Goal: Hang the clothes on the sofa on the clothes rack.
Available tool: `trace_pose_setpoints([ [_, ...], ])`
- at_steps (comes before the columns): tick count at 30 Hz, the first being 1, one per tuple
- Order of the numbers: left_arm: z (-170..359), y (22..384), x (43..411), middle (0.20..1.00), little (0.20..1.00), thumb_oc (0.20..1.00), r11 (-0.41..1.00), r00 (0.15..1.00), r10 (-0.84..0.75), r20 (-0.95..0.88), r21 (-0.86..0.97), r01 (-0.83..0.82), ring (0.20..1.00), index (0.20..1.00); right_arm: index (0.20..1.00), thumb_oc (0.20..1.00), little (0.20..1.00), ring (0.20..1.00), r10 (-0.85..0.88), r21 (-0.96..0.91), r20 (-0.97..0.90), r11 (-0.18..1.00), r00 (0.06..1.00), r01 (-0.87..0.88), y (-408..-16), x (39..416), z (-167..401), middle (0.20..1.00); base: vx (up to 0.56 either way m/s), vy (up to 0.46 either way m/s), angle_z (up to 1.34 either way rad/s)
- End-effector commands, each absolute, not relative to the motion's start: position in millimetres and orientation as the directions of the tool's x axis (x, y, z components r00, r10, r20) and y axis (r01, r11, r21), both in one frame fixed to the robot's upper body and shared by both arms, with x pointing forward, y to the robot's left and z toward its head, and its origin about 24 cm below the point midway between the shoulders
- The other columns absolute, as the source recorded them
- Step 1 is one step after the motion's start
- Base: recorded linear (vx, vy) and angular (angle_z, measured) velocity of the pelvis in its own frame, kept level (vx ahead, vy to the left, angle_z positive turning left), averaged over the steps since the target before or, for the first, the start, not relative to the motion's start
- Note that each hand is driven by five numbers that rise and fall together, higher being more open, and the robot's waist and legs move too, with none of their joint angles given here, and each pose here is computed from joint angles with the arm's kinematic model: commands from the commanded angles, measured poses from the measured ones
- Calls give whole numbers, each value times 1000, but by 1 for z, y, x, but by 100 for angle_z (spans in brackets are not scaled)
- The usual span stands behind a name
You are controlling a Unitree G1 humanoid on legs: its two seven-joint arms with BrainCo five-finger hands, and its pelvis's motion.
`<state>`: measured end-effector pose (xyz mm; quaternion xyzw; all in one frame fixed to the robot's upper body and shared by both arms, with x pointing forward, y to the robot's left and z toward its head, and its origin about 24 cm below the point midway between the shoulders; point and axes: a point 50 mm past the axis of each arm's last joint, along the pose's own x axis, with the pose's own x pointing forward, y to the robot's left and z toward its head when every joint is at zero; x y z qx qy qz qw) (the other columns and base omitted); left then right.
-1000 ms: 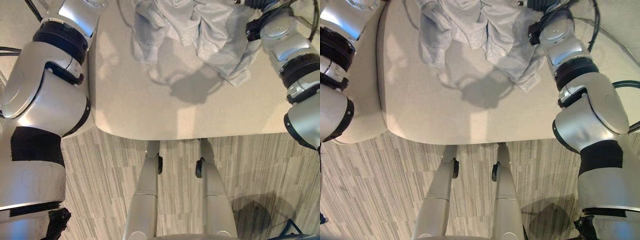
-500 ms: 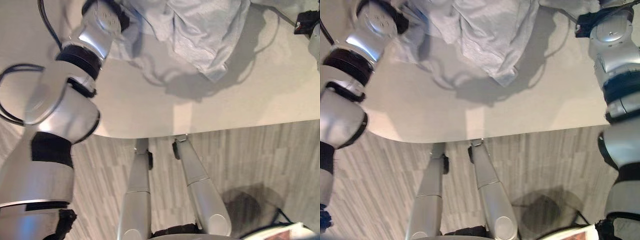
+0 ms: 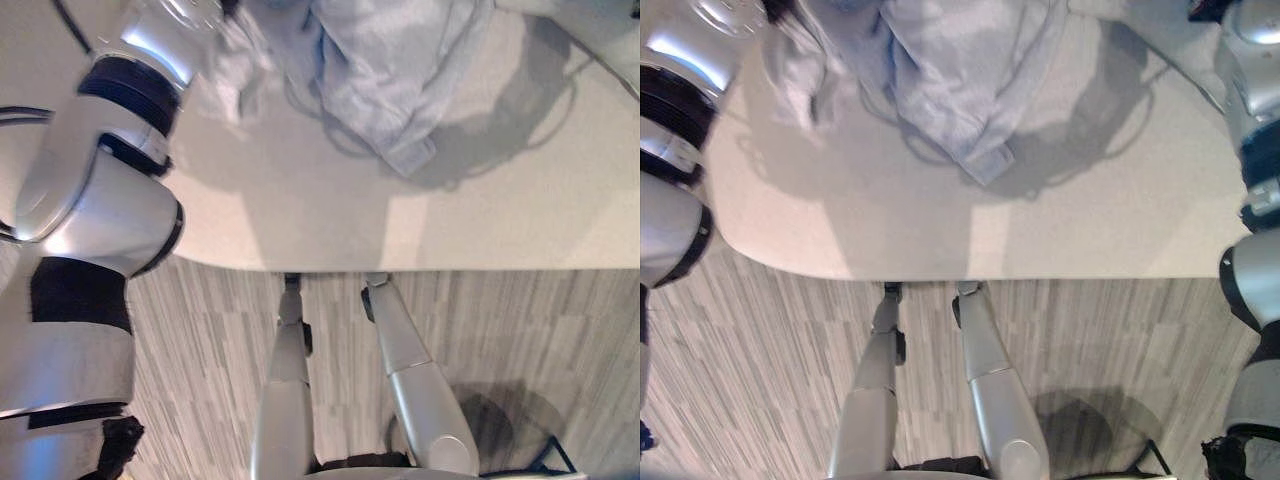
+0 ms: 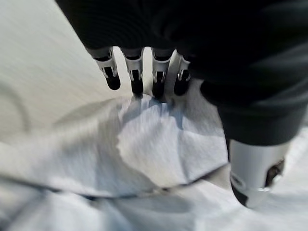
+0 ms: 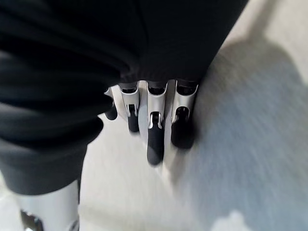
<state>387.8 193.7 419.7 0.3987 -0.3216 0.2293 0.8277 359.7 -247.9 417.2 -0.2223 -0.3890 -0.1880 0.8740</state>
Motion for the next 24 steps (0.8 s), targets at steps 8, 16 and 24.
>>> trace_pose_setpoints([
  [8, 454, 202, 370, 1000, 1000, 1000, 578, 594, 181, 784, 404, -709, 1000, 1000, 1000, 1000, 1000, 1000, -234, -188, 712, 844, 662, 502, -241, 374, 415, 1000, 3, -21, 6],
  [16, 460, 193, 368, 1000, 1000, 1000, 577, 590, 163, 791, 409, -707, 1000, 1000, 1000, 1000, 1000, 1000, -199, -221, 709, 848, 676, 482, -219, 378, 424, 1000, 4, 1, -6],
  [24, 434, 220, 377, 1000, 1000, 1000, 576, 622, 233, 748, 409, -708, 1000, 1000, 1000, 1000, 1000, 1000, -132, -274, 717, 849, 685, 451, -210, 382, 412, 1000, 11, -22, -5],
])
